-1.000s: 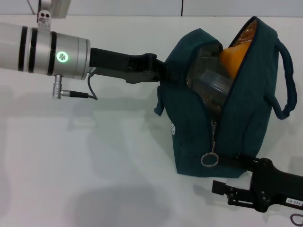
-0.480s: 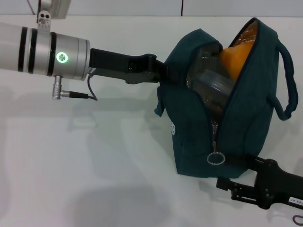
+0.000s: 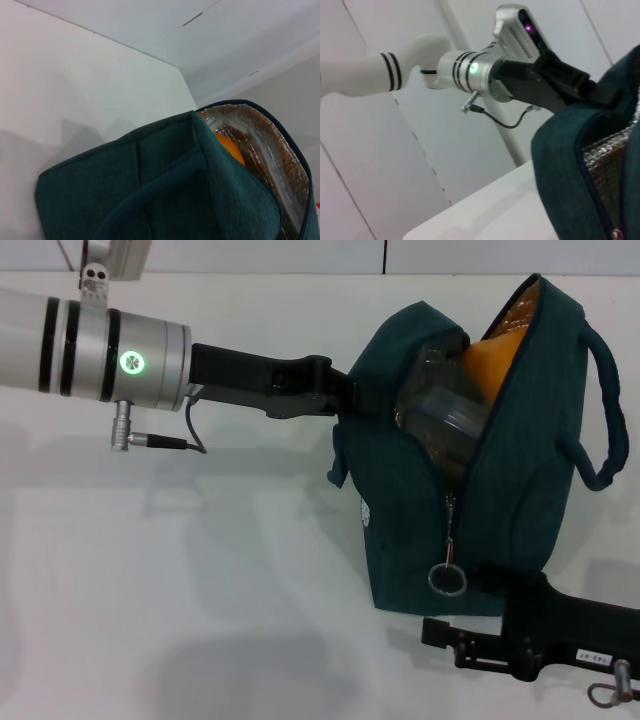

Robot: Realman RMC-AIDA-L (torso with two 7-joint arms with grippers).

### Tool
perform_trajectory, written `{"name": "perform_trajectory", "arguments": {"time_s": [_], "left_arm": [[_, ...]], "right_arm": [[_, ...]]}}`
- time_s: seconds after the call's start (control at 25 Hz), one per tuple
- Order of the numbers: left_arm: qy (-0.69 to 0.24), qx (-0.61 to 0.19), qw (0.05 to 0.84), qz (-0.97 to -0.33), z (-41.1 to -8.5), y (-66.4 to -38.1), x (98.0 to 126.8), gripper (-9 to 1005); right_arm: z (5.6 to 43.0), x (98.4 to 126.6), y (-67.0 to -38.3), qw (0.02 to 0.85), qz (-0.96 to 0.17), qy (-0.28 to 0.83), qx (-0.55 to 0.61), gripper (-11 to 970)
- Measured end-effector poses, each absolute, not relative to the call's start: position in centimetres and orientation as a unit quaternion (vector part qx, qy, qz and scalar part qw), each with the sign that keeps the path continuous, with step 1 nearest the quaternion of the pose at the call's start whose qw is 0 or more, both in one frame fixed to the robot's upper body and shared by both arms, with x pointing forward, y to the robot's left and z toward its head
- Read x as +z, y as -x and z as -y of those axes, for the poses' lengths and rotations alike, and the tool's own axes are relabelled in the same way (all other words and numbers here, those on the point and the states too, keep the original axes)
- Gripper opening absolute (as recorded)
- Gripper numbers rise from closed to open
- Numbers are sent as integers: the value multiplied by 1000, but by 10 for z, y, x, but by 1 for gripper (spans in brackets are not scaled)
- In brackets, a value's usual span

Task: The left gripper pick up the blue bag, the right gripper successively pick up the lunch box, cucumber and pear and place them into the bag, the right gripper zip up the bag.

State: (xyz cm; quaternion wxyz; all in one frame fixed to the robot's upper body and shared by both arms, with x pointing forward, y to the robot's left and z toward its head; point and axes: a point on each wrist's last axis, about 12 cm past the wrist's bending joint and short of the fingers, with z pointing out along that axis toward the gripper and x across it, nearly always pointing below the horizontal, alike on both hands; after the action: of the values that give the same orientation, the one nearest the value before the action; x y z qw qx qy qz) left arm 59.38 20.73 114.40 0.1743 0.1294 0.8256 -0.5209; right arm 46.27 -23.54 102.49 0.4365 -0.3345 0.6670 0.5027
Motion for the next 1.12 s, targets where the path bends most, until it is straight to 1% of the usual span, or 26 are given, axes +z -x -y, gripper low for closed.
{"name": "perform_trajectory", "arguments": {"time_s": [0.44, 0.68, 1.0, 1.12], "left_arm": [[-129, -522, 173, -825, -207, -593, 1143, 43], [-128, -522, 173, -825, -208, -592, 1142, 44], [-129, -521, 174, -826, -209, -592, 1142, 44], [-130, -521, 175, -826, -209, -592, 1142, 44]], "right_arm": [[236, 1024, -461, 436, -669, 330, 503, 676], [238, 1023, -464, 443, -678, 310, 499, 659], [239, 1020, -467, 434, -692, 301, 491, 423], [239, 1020, -467, 434, -693, 301, 490, 307]]}}
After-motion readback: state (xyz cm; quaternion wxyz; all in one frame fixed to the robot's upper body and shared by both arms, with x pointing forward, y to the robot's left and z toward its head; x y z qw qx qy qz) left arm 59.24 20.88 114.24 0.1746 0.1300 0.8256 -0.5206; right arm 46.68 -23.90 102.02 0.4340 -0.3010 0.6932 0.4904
